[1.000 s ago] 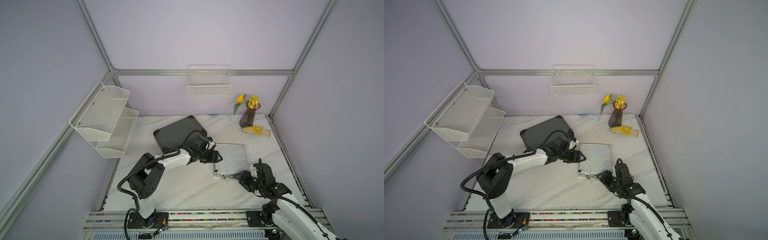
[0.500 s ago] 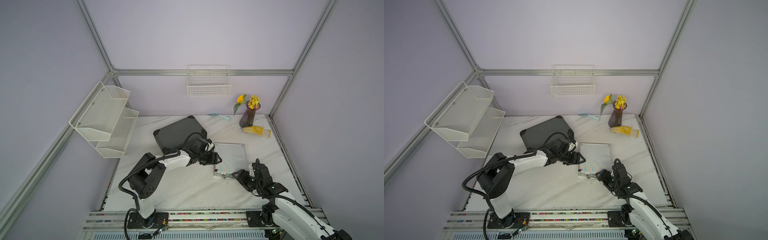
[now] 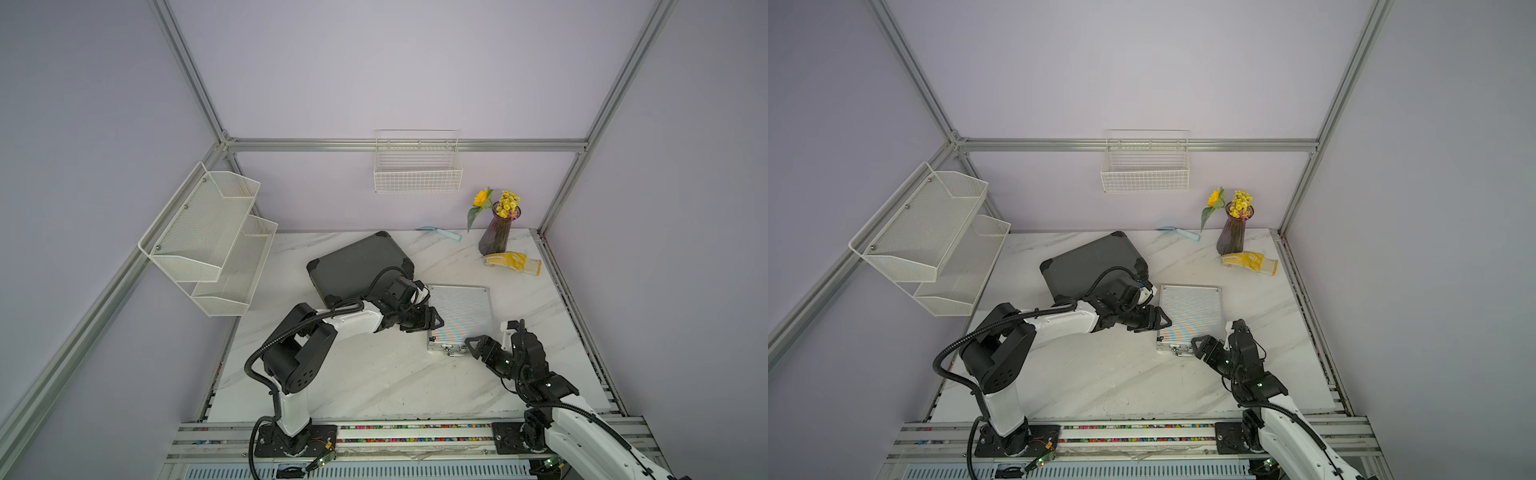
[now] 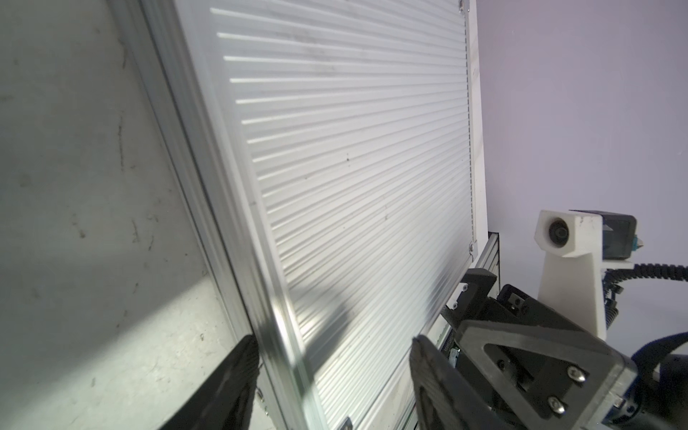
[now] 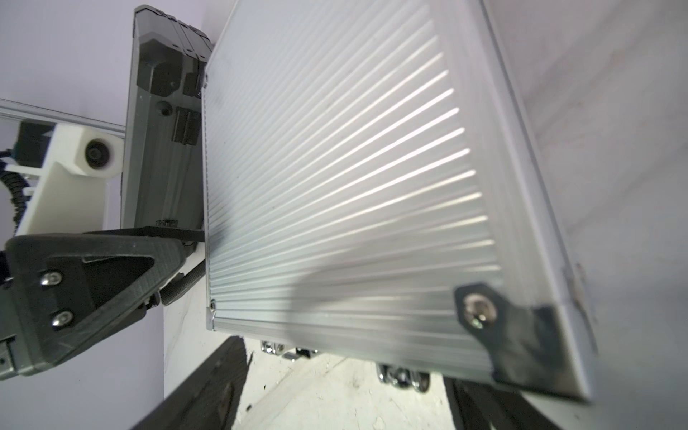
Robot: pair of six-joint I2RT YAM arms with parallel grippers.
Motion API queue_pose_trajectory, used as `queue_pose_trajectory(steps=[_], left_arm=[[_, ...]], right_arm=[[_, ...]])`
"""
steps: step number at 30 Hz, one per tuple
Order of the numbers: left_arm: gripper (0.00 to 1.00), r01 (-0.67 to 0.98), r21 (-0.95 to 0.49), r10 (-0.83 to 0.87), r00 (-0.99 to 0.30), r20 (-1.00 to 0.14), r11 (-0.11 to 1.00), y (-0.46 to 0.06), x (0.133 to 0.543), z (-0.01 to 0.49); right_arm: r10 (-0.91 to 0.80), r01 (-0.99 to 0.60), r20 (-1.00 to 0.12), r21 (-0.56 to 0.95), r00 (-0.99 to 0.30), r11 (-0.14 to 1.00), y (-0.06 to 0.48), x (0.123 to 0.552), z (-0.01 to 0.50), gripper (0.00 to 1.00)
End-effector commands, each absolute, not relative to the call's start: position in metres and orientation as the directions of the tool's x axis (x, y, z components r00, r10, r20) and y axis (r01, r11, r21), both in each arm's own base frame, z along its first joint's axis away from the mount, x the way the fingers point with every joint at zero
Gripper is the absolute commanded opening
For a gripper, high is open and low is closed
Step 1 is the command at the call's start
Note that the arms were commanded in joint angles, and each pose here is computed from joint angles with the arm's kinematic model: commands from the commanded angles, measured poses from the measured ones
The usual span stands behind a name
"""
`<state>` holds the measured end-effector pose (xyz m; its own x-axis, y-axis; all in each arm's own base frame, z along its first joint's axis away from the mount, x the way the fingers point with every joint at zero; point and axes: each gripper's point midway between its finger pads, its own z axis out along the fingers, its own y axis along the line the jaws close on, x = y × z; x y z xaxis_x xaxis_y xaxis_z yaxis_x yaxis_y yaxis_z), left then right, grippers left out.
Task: Open the poker set cases
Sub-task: Pick up the poker set case from the center of the board.
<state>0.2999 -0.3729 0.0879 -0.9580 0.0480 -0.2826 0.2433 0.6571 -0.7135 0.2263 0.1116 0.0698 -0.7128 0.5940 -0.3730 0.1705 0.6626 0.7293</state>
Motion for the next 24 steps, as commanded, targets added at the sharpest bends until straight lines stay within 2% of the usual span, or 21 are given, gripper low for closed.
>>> queue_pose_trajectory(steps=[1, 12, 24], left_arm=[[0.66, 0.222, -0.722, 0.04, -0.965, -0.26, 0.656, -0.372, 0.298, 0.075], [0.65, 0.206, -0.729, 0.029, -0.968, -0.248, 0.653, -0.372, 0.297, 0.071], [0.65, 0.178, -0.749, 0.011, -0.975, -0.223, 0.638, -0.372, 0.293, 0.063]], right_arm=[[0.58, 0.081, -0.443, 0.744, -0.683, 0.663, 0.115, 0.236, 0.083, 0.85], [0.537, 0.017, -0.404, 0.788, -0.741, 0.616, 0.134, 0.229, 0.083, 0.83], [0.568, 0.078, -0.307, 0.83, -0.764, 0.553, 0.136, 0.212, 0.069, 0.67]])
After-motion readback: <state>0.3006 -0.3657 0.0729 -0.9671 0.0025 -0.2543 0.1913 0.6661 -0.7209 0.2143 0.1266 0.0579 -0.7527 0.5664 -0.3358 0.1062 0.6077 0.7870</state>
